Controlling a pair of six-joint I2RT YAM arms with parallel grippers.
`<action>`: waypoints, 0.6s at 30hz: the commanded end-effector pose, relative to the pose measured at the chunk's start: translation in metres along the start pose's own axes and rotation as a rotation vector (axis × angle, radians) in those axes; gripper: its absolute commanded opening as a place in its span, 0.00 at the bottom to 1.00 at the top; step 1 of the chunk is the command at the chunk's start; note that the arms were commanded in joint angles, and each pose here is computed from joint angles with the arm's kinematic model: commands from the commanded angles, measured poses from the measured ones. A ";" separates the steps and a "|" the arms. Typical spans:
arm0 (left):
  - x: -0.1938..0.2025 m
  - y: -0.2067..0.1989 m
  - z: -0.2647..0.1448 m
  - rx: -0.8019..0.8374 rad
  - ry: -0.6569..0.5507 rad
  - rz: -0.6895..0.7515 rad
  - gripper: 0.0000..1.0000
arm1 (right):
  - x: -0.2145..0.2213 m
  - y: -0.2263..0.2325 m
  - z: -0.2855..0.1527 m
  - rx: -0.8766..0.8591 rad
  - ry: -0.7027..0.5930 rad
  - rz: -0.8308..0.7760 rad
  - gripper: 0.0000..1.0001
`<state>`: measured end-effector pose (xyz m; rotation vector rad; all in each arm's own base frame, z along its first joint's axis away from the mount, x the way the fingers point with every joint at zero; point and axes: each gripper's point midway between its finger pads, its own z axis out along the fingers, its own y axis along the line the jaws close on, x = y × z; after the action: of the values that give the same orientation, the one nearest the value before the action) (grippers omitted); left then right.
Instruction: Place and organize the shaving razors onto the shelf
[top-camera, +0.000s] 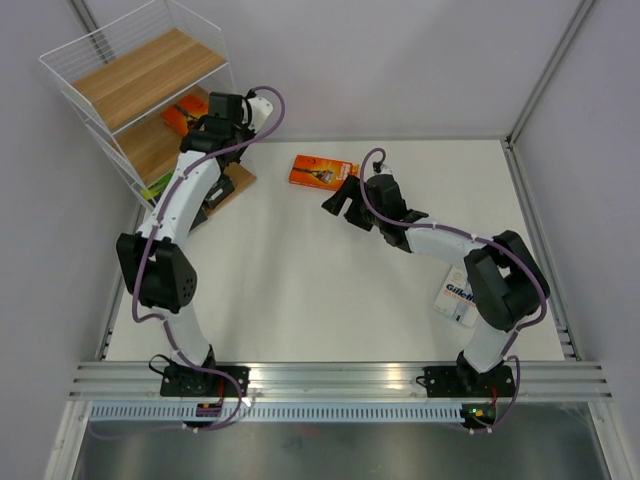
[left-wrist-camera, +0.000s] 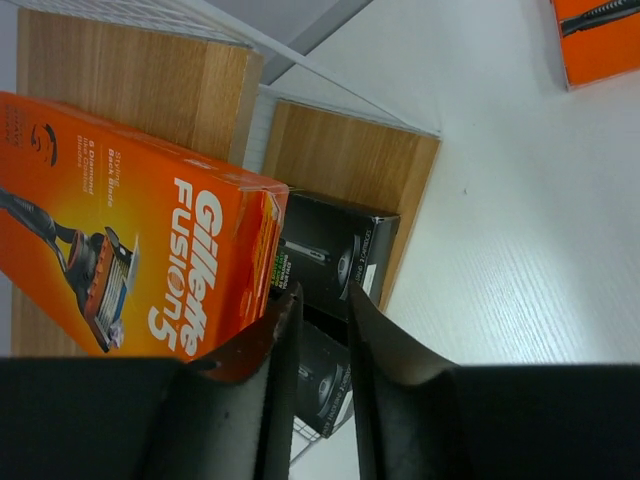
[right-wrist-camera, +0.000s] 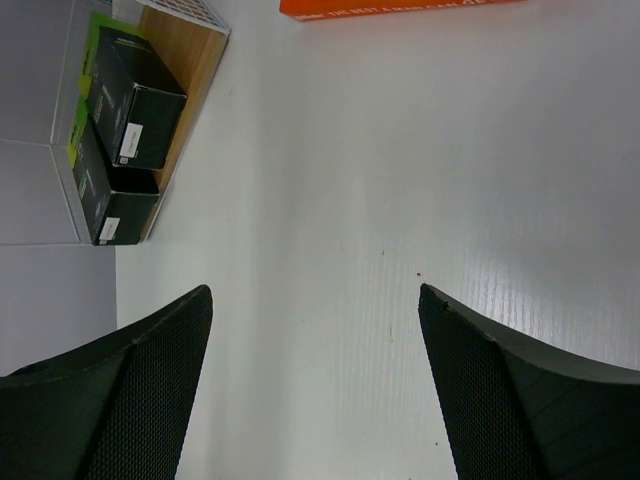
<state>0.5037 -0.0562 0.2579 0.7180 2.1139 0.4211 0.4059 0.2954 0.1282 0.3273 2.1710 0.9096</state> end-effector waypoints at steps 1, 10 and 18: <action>-0.018 0.024 -0.009 -0.069 -0.053 0.038 0.33 | -0.006 0.011 0.005 -0.041 -0.012 0.010 0.90; -0.016 0.034 -0.002 -0.078 -0.055 0.028 0.47 | -0.001 0.009 0.010 -0.049 0.004 0.026 0.90; -0.021 0.012 -0.015 0.042 -0.112 -0.010 0.50 | 0.005 0.008 0.016 -0.054 0.022 0.041 0.90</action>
<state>0.5106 -0.0422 0.2646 0.7155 2.0939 0.4228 0.4059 0.3035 0.1098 0.3404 2.2064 0.9460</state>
